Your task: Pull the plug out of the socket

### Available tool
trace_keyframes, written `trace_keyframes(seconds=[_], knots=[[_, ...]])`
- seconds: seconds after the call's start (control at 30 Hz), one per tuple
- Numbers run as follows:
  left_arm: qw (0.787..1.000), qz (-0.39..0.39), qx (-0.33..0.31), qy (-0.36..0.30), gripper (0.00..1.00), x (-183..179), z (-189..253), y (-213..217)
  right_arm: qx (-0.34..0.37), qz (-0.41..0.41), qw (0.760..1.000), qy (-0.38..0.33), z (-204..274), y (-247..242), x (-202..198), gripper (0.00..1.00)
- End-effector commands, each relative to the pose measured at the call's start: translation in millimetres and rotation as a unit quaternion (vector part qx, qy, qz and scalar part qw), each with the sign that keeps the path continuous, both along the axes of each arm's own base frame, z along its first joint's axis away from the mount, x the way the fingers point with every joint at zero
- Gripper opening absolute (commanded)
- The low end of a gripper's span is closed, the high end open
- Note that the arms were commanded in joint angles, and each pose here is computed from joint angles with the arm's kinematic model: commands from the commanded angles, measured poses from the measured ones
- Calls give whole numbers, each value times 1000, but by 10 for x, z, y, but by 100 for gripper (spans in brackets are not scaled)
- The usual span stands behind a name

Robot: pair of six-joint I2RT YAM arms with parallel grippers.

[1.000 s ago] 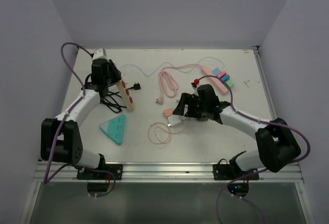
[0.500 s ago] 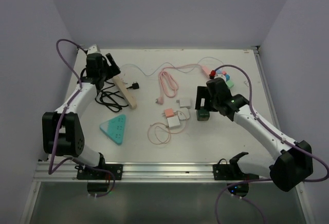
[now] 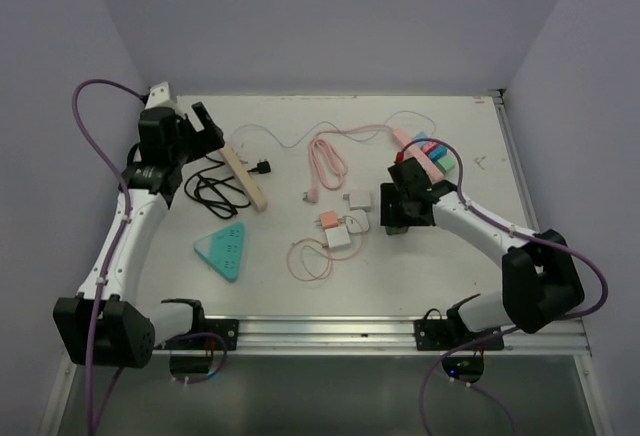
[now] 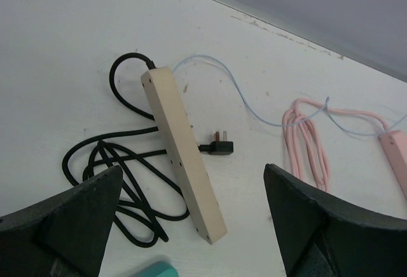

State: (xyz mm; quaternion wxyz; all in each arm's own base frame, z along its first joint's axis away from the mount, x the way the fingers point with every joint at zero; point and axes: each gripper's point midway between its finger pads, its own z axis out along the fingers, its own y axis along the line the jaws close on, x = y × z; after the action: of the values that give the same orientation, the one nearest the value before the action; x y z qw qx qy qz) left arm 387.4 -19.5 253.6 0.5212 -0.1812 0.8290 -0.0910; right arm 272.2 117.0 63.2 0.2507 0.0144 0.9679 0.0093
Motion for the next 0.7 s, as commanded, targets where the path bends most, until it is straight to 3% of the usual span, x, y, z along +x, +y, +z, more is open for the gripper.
trace_keyframes(seconds=[0.0, 0.17, 0.3, 0.33, 0.47, 0.57, 0.67], knots=[[998, -56, -6, 42, 95, -434, -241, -140, 63, 37, 997, -17, 29, 338, 194, 62], [996, -68, 7, 52, 96, -762, -377, -129, 102, 68, 992, -25, 119, 951, 352, 46], [996, -68, 17, 47, 96, -858, -379, -118, 100, 109, 989, -20, 74, 1583, 446, 47], [996, -73, 18, 45, 96, -857, -366, -132, 104, 116, 988, -20, 88, 1697, 469, 49], [996, -80, 21, 42, 97, -838, -314, -168, 110, 141, 983, -47, 306, 2064, 670, 75], [995, -86, 20, 39, 97, -838, -292, -195, 85, 158, 981, -70, 535, 2032, 780, 86], [995, -92, 18, 40, 97, -846, -315, -220, 42, 165, 979, -110, 779, 1804, 934, 89]])
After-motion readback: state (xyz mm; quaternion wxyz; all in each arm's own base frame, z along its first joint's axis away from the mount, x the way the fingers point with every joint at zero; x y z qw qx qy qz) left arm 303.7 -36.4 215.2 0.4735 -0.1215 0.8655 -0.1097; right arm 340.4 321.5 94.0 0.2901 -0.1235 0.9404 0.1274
